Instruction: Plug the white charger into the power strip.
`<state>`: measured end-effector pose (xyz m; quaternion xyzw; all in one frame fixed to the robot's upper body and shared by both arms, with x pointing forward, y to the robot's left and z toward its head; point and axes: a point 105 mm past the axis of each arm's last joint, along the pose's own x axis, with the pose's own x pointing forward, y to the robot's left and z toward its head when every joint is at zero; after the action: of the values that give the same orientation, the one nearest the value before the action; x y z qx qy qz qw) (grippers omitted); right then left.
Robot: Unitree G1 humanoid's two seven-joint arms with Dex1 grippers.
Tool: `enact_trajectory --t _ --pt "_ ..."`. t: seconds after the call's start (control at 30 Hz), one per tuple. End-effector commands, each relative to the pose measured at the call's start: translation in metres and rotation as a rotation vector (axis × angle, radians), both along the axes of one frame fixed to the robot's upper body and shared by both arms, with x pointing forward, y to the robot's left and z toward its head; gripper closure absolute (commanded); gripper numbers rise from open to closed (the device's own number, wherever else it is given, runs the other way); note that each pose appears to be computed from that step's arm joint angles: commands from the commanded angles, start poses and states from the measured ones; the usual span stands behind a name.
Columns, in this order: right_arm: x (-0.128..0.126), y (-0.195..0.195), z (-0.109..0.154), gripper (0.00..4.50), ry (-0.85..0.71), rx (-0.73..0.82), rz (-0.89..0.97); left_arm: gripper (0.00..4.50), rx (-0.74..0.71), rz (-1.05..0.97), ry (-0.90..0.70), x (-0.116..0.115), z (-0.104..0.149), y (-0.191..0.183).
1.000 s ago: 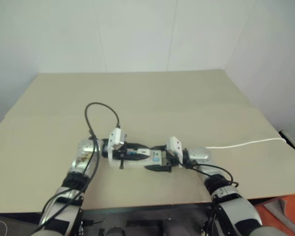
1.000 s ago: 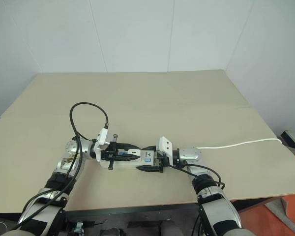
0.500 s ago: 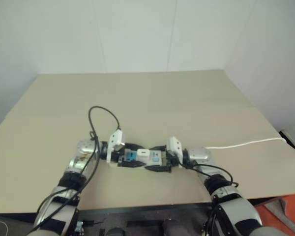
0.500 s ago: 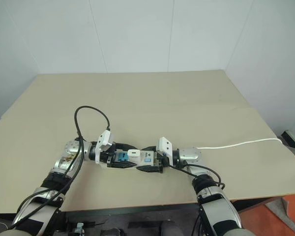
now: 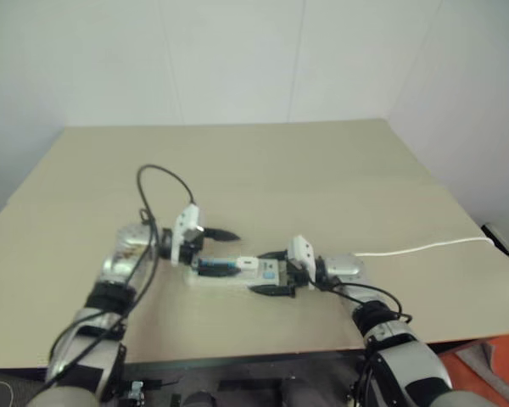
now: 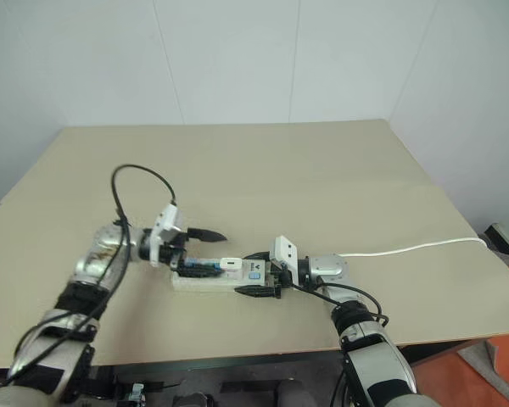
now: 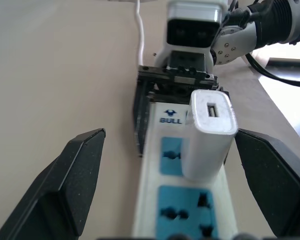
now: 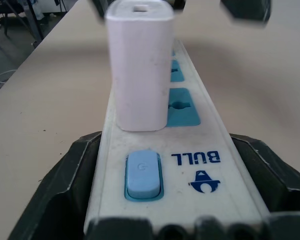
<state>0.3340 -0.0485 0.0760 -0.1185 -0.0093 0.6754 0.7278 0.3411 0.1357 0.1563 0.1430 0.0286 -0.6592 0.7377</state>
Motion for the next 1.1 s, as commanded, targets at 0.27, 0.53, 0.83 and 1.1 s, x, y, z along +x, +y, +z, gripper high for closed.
enact_trajectory --t 0.27,0.53,0.83,1.1 --pt "-0.002 -0.009 0.000 0.05 -0.011 -0.046 -0.002 0.00 -0.042 0.088 -0.160 -0.001 0.048 0.043" --pt "-0.007 -0.049 0.021 0.05 -0.071 -0.042 -0.070 0.00 0.012 0.176 -0.148 -0.007 0.036 0.065" --pt "-0.025 -0.112 0.054 0.05 -0.121 -0.086 -0.206 0.00 0.061 0.350 -0.162 -0.034 0.031 0.103" --pt "-0.040 -0.154 0.074 0.05 -0.131 -0.119 -0.339 0.00 0.055 0.480 -0.139 -0.077 0.026 0.125"
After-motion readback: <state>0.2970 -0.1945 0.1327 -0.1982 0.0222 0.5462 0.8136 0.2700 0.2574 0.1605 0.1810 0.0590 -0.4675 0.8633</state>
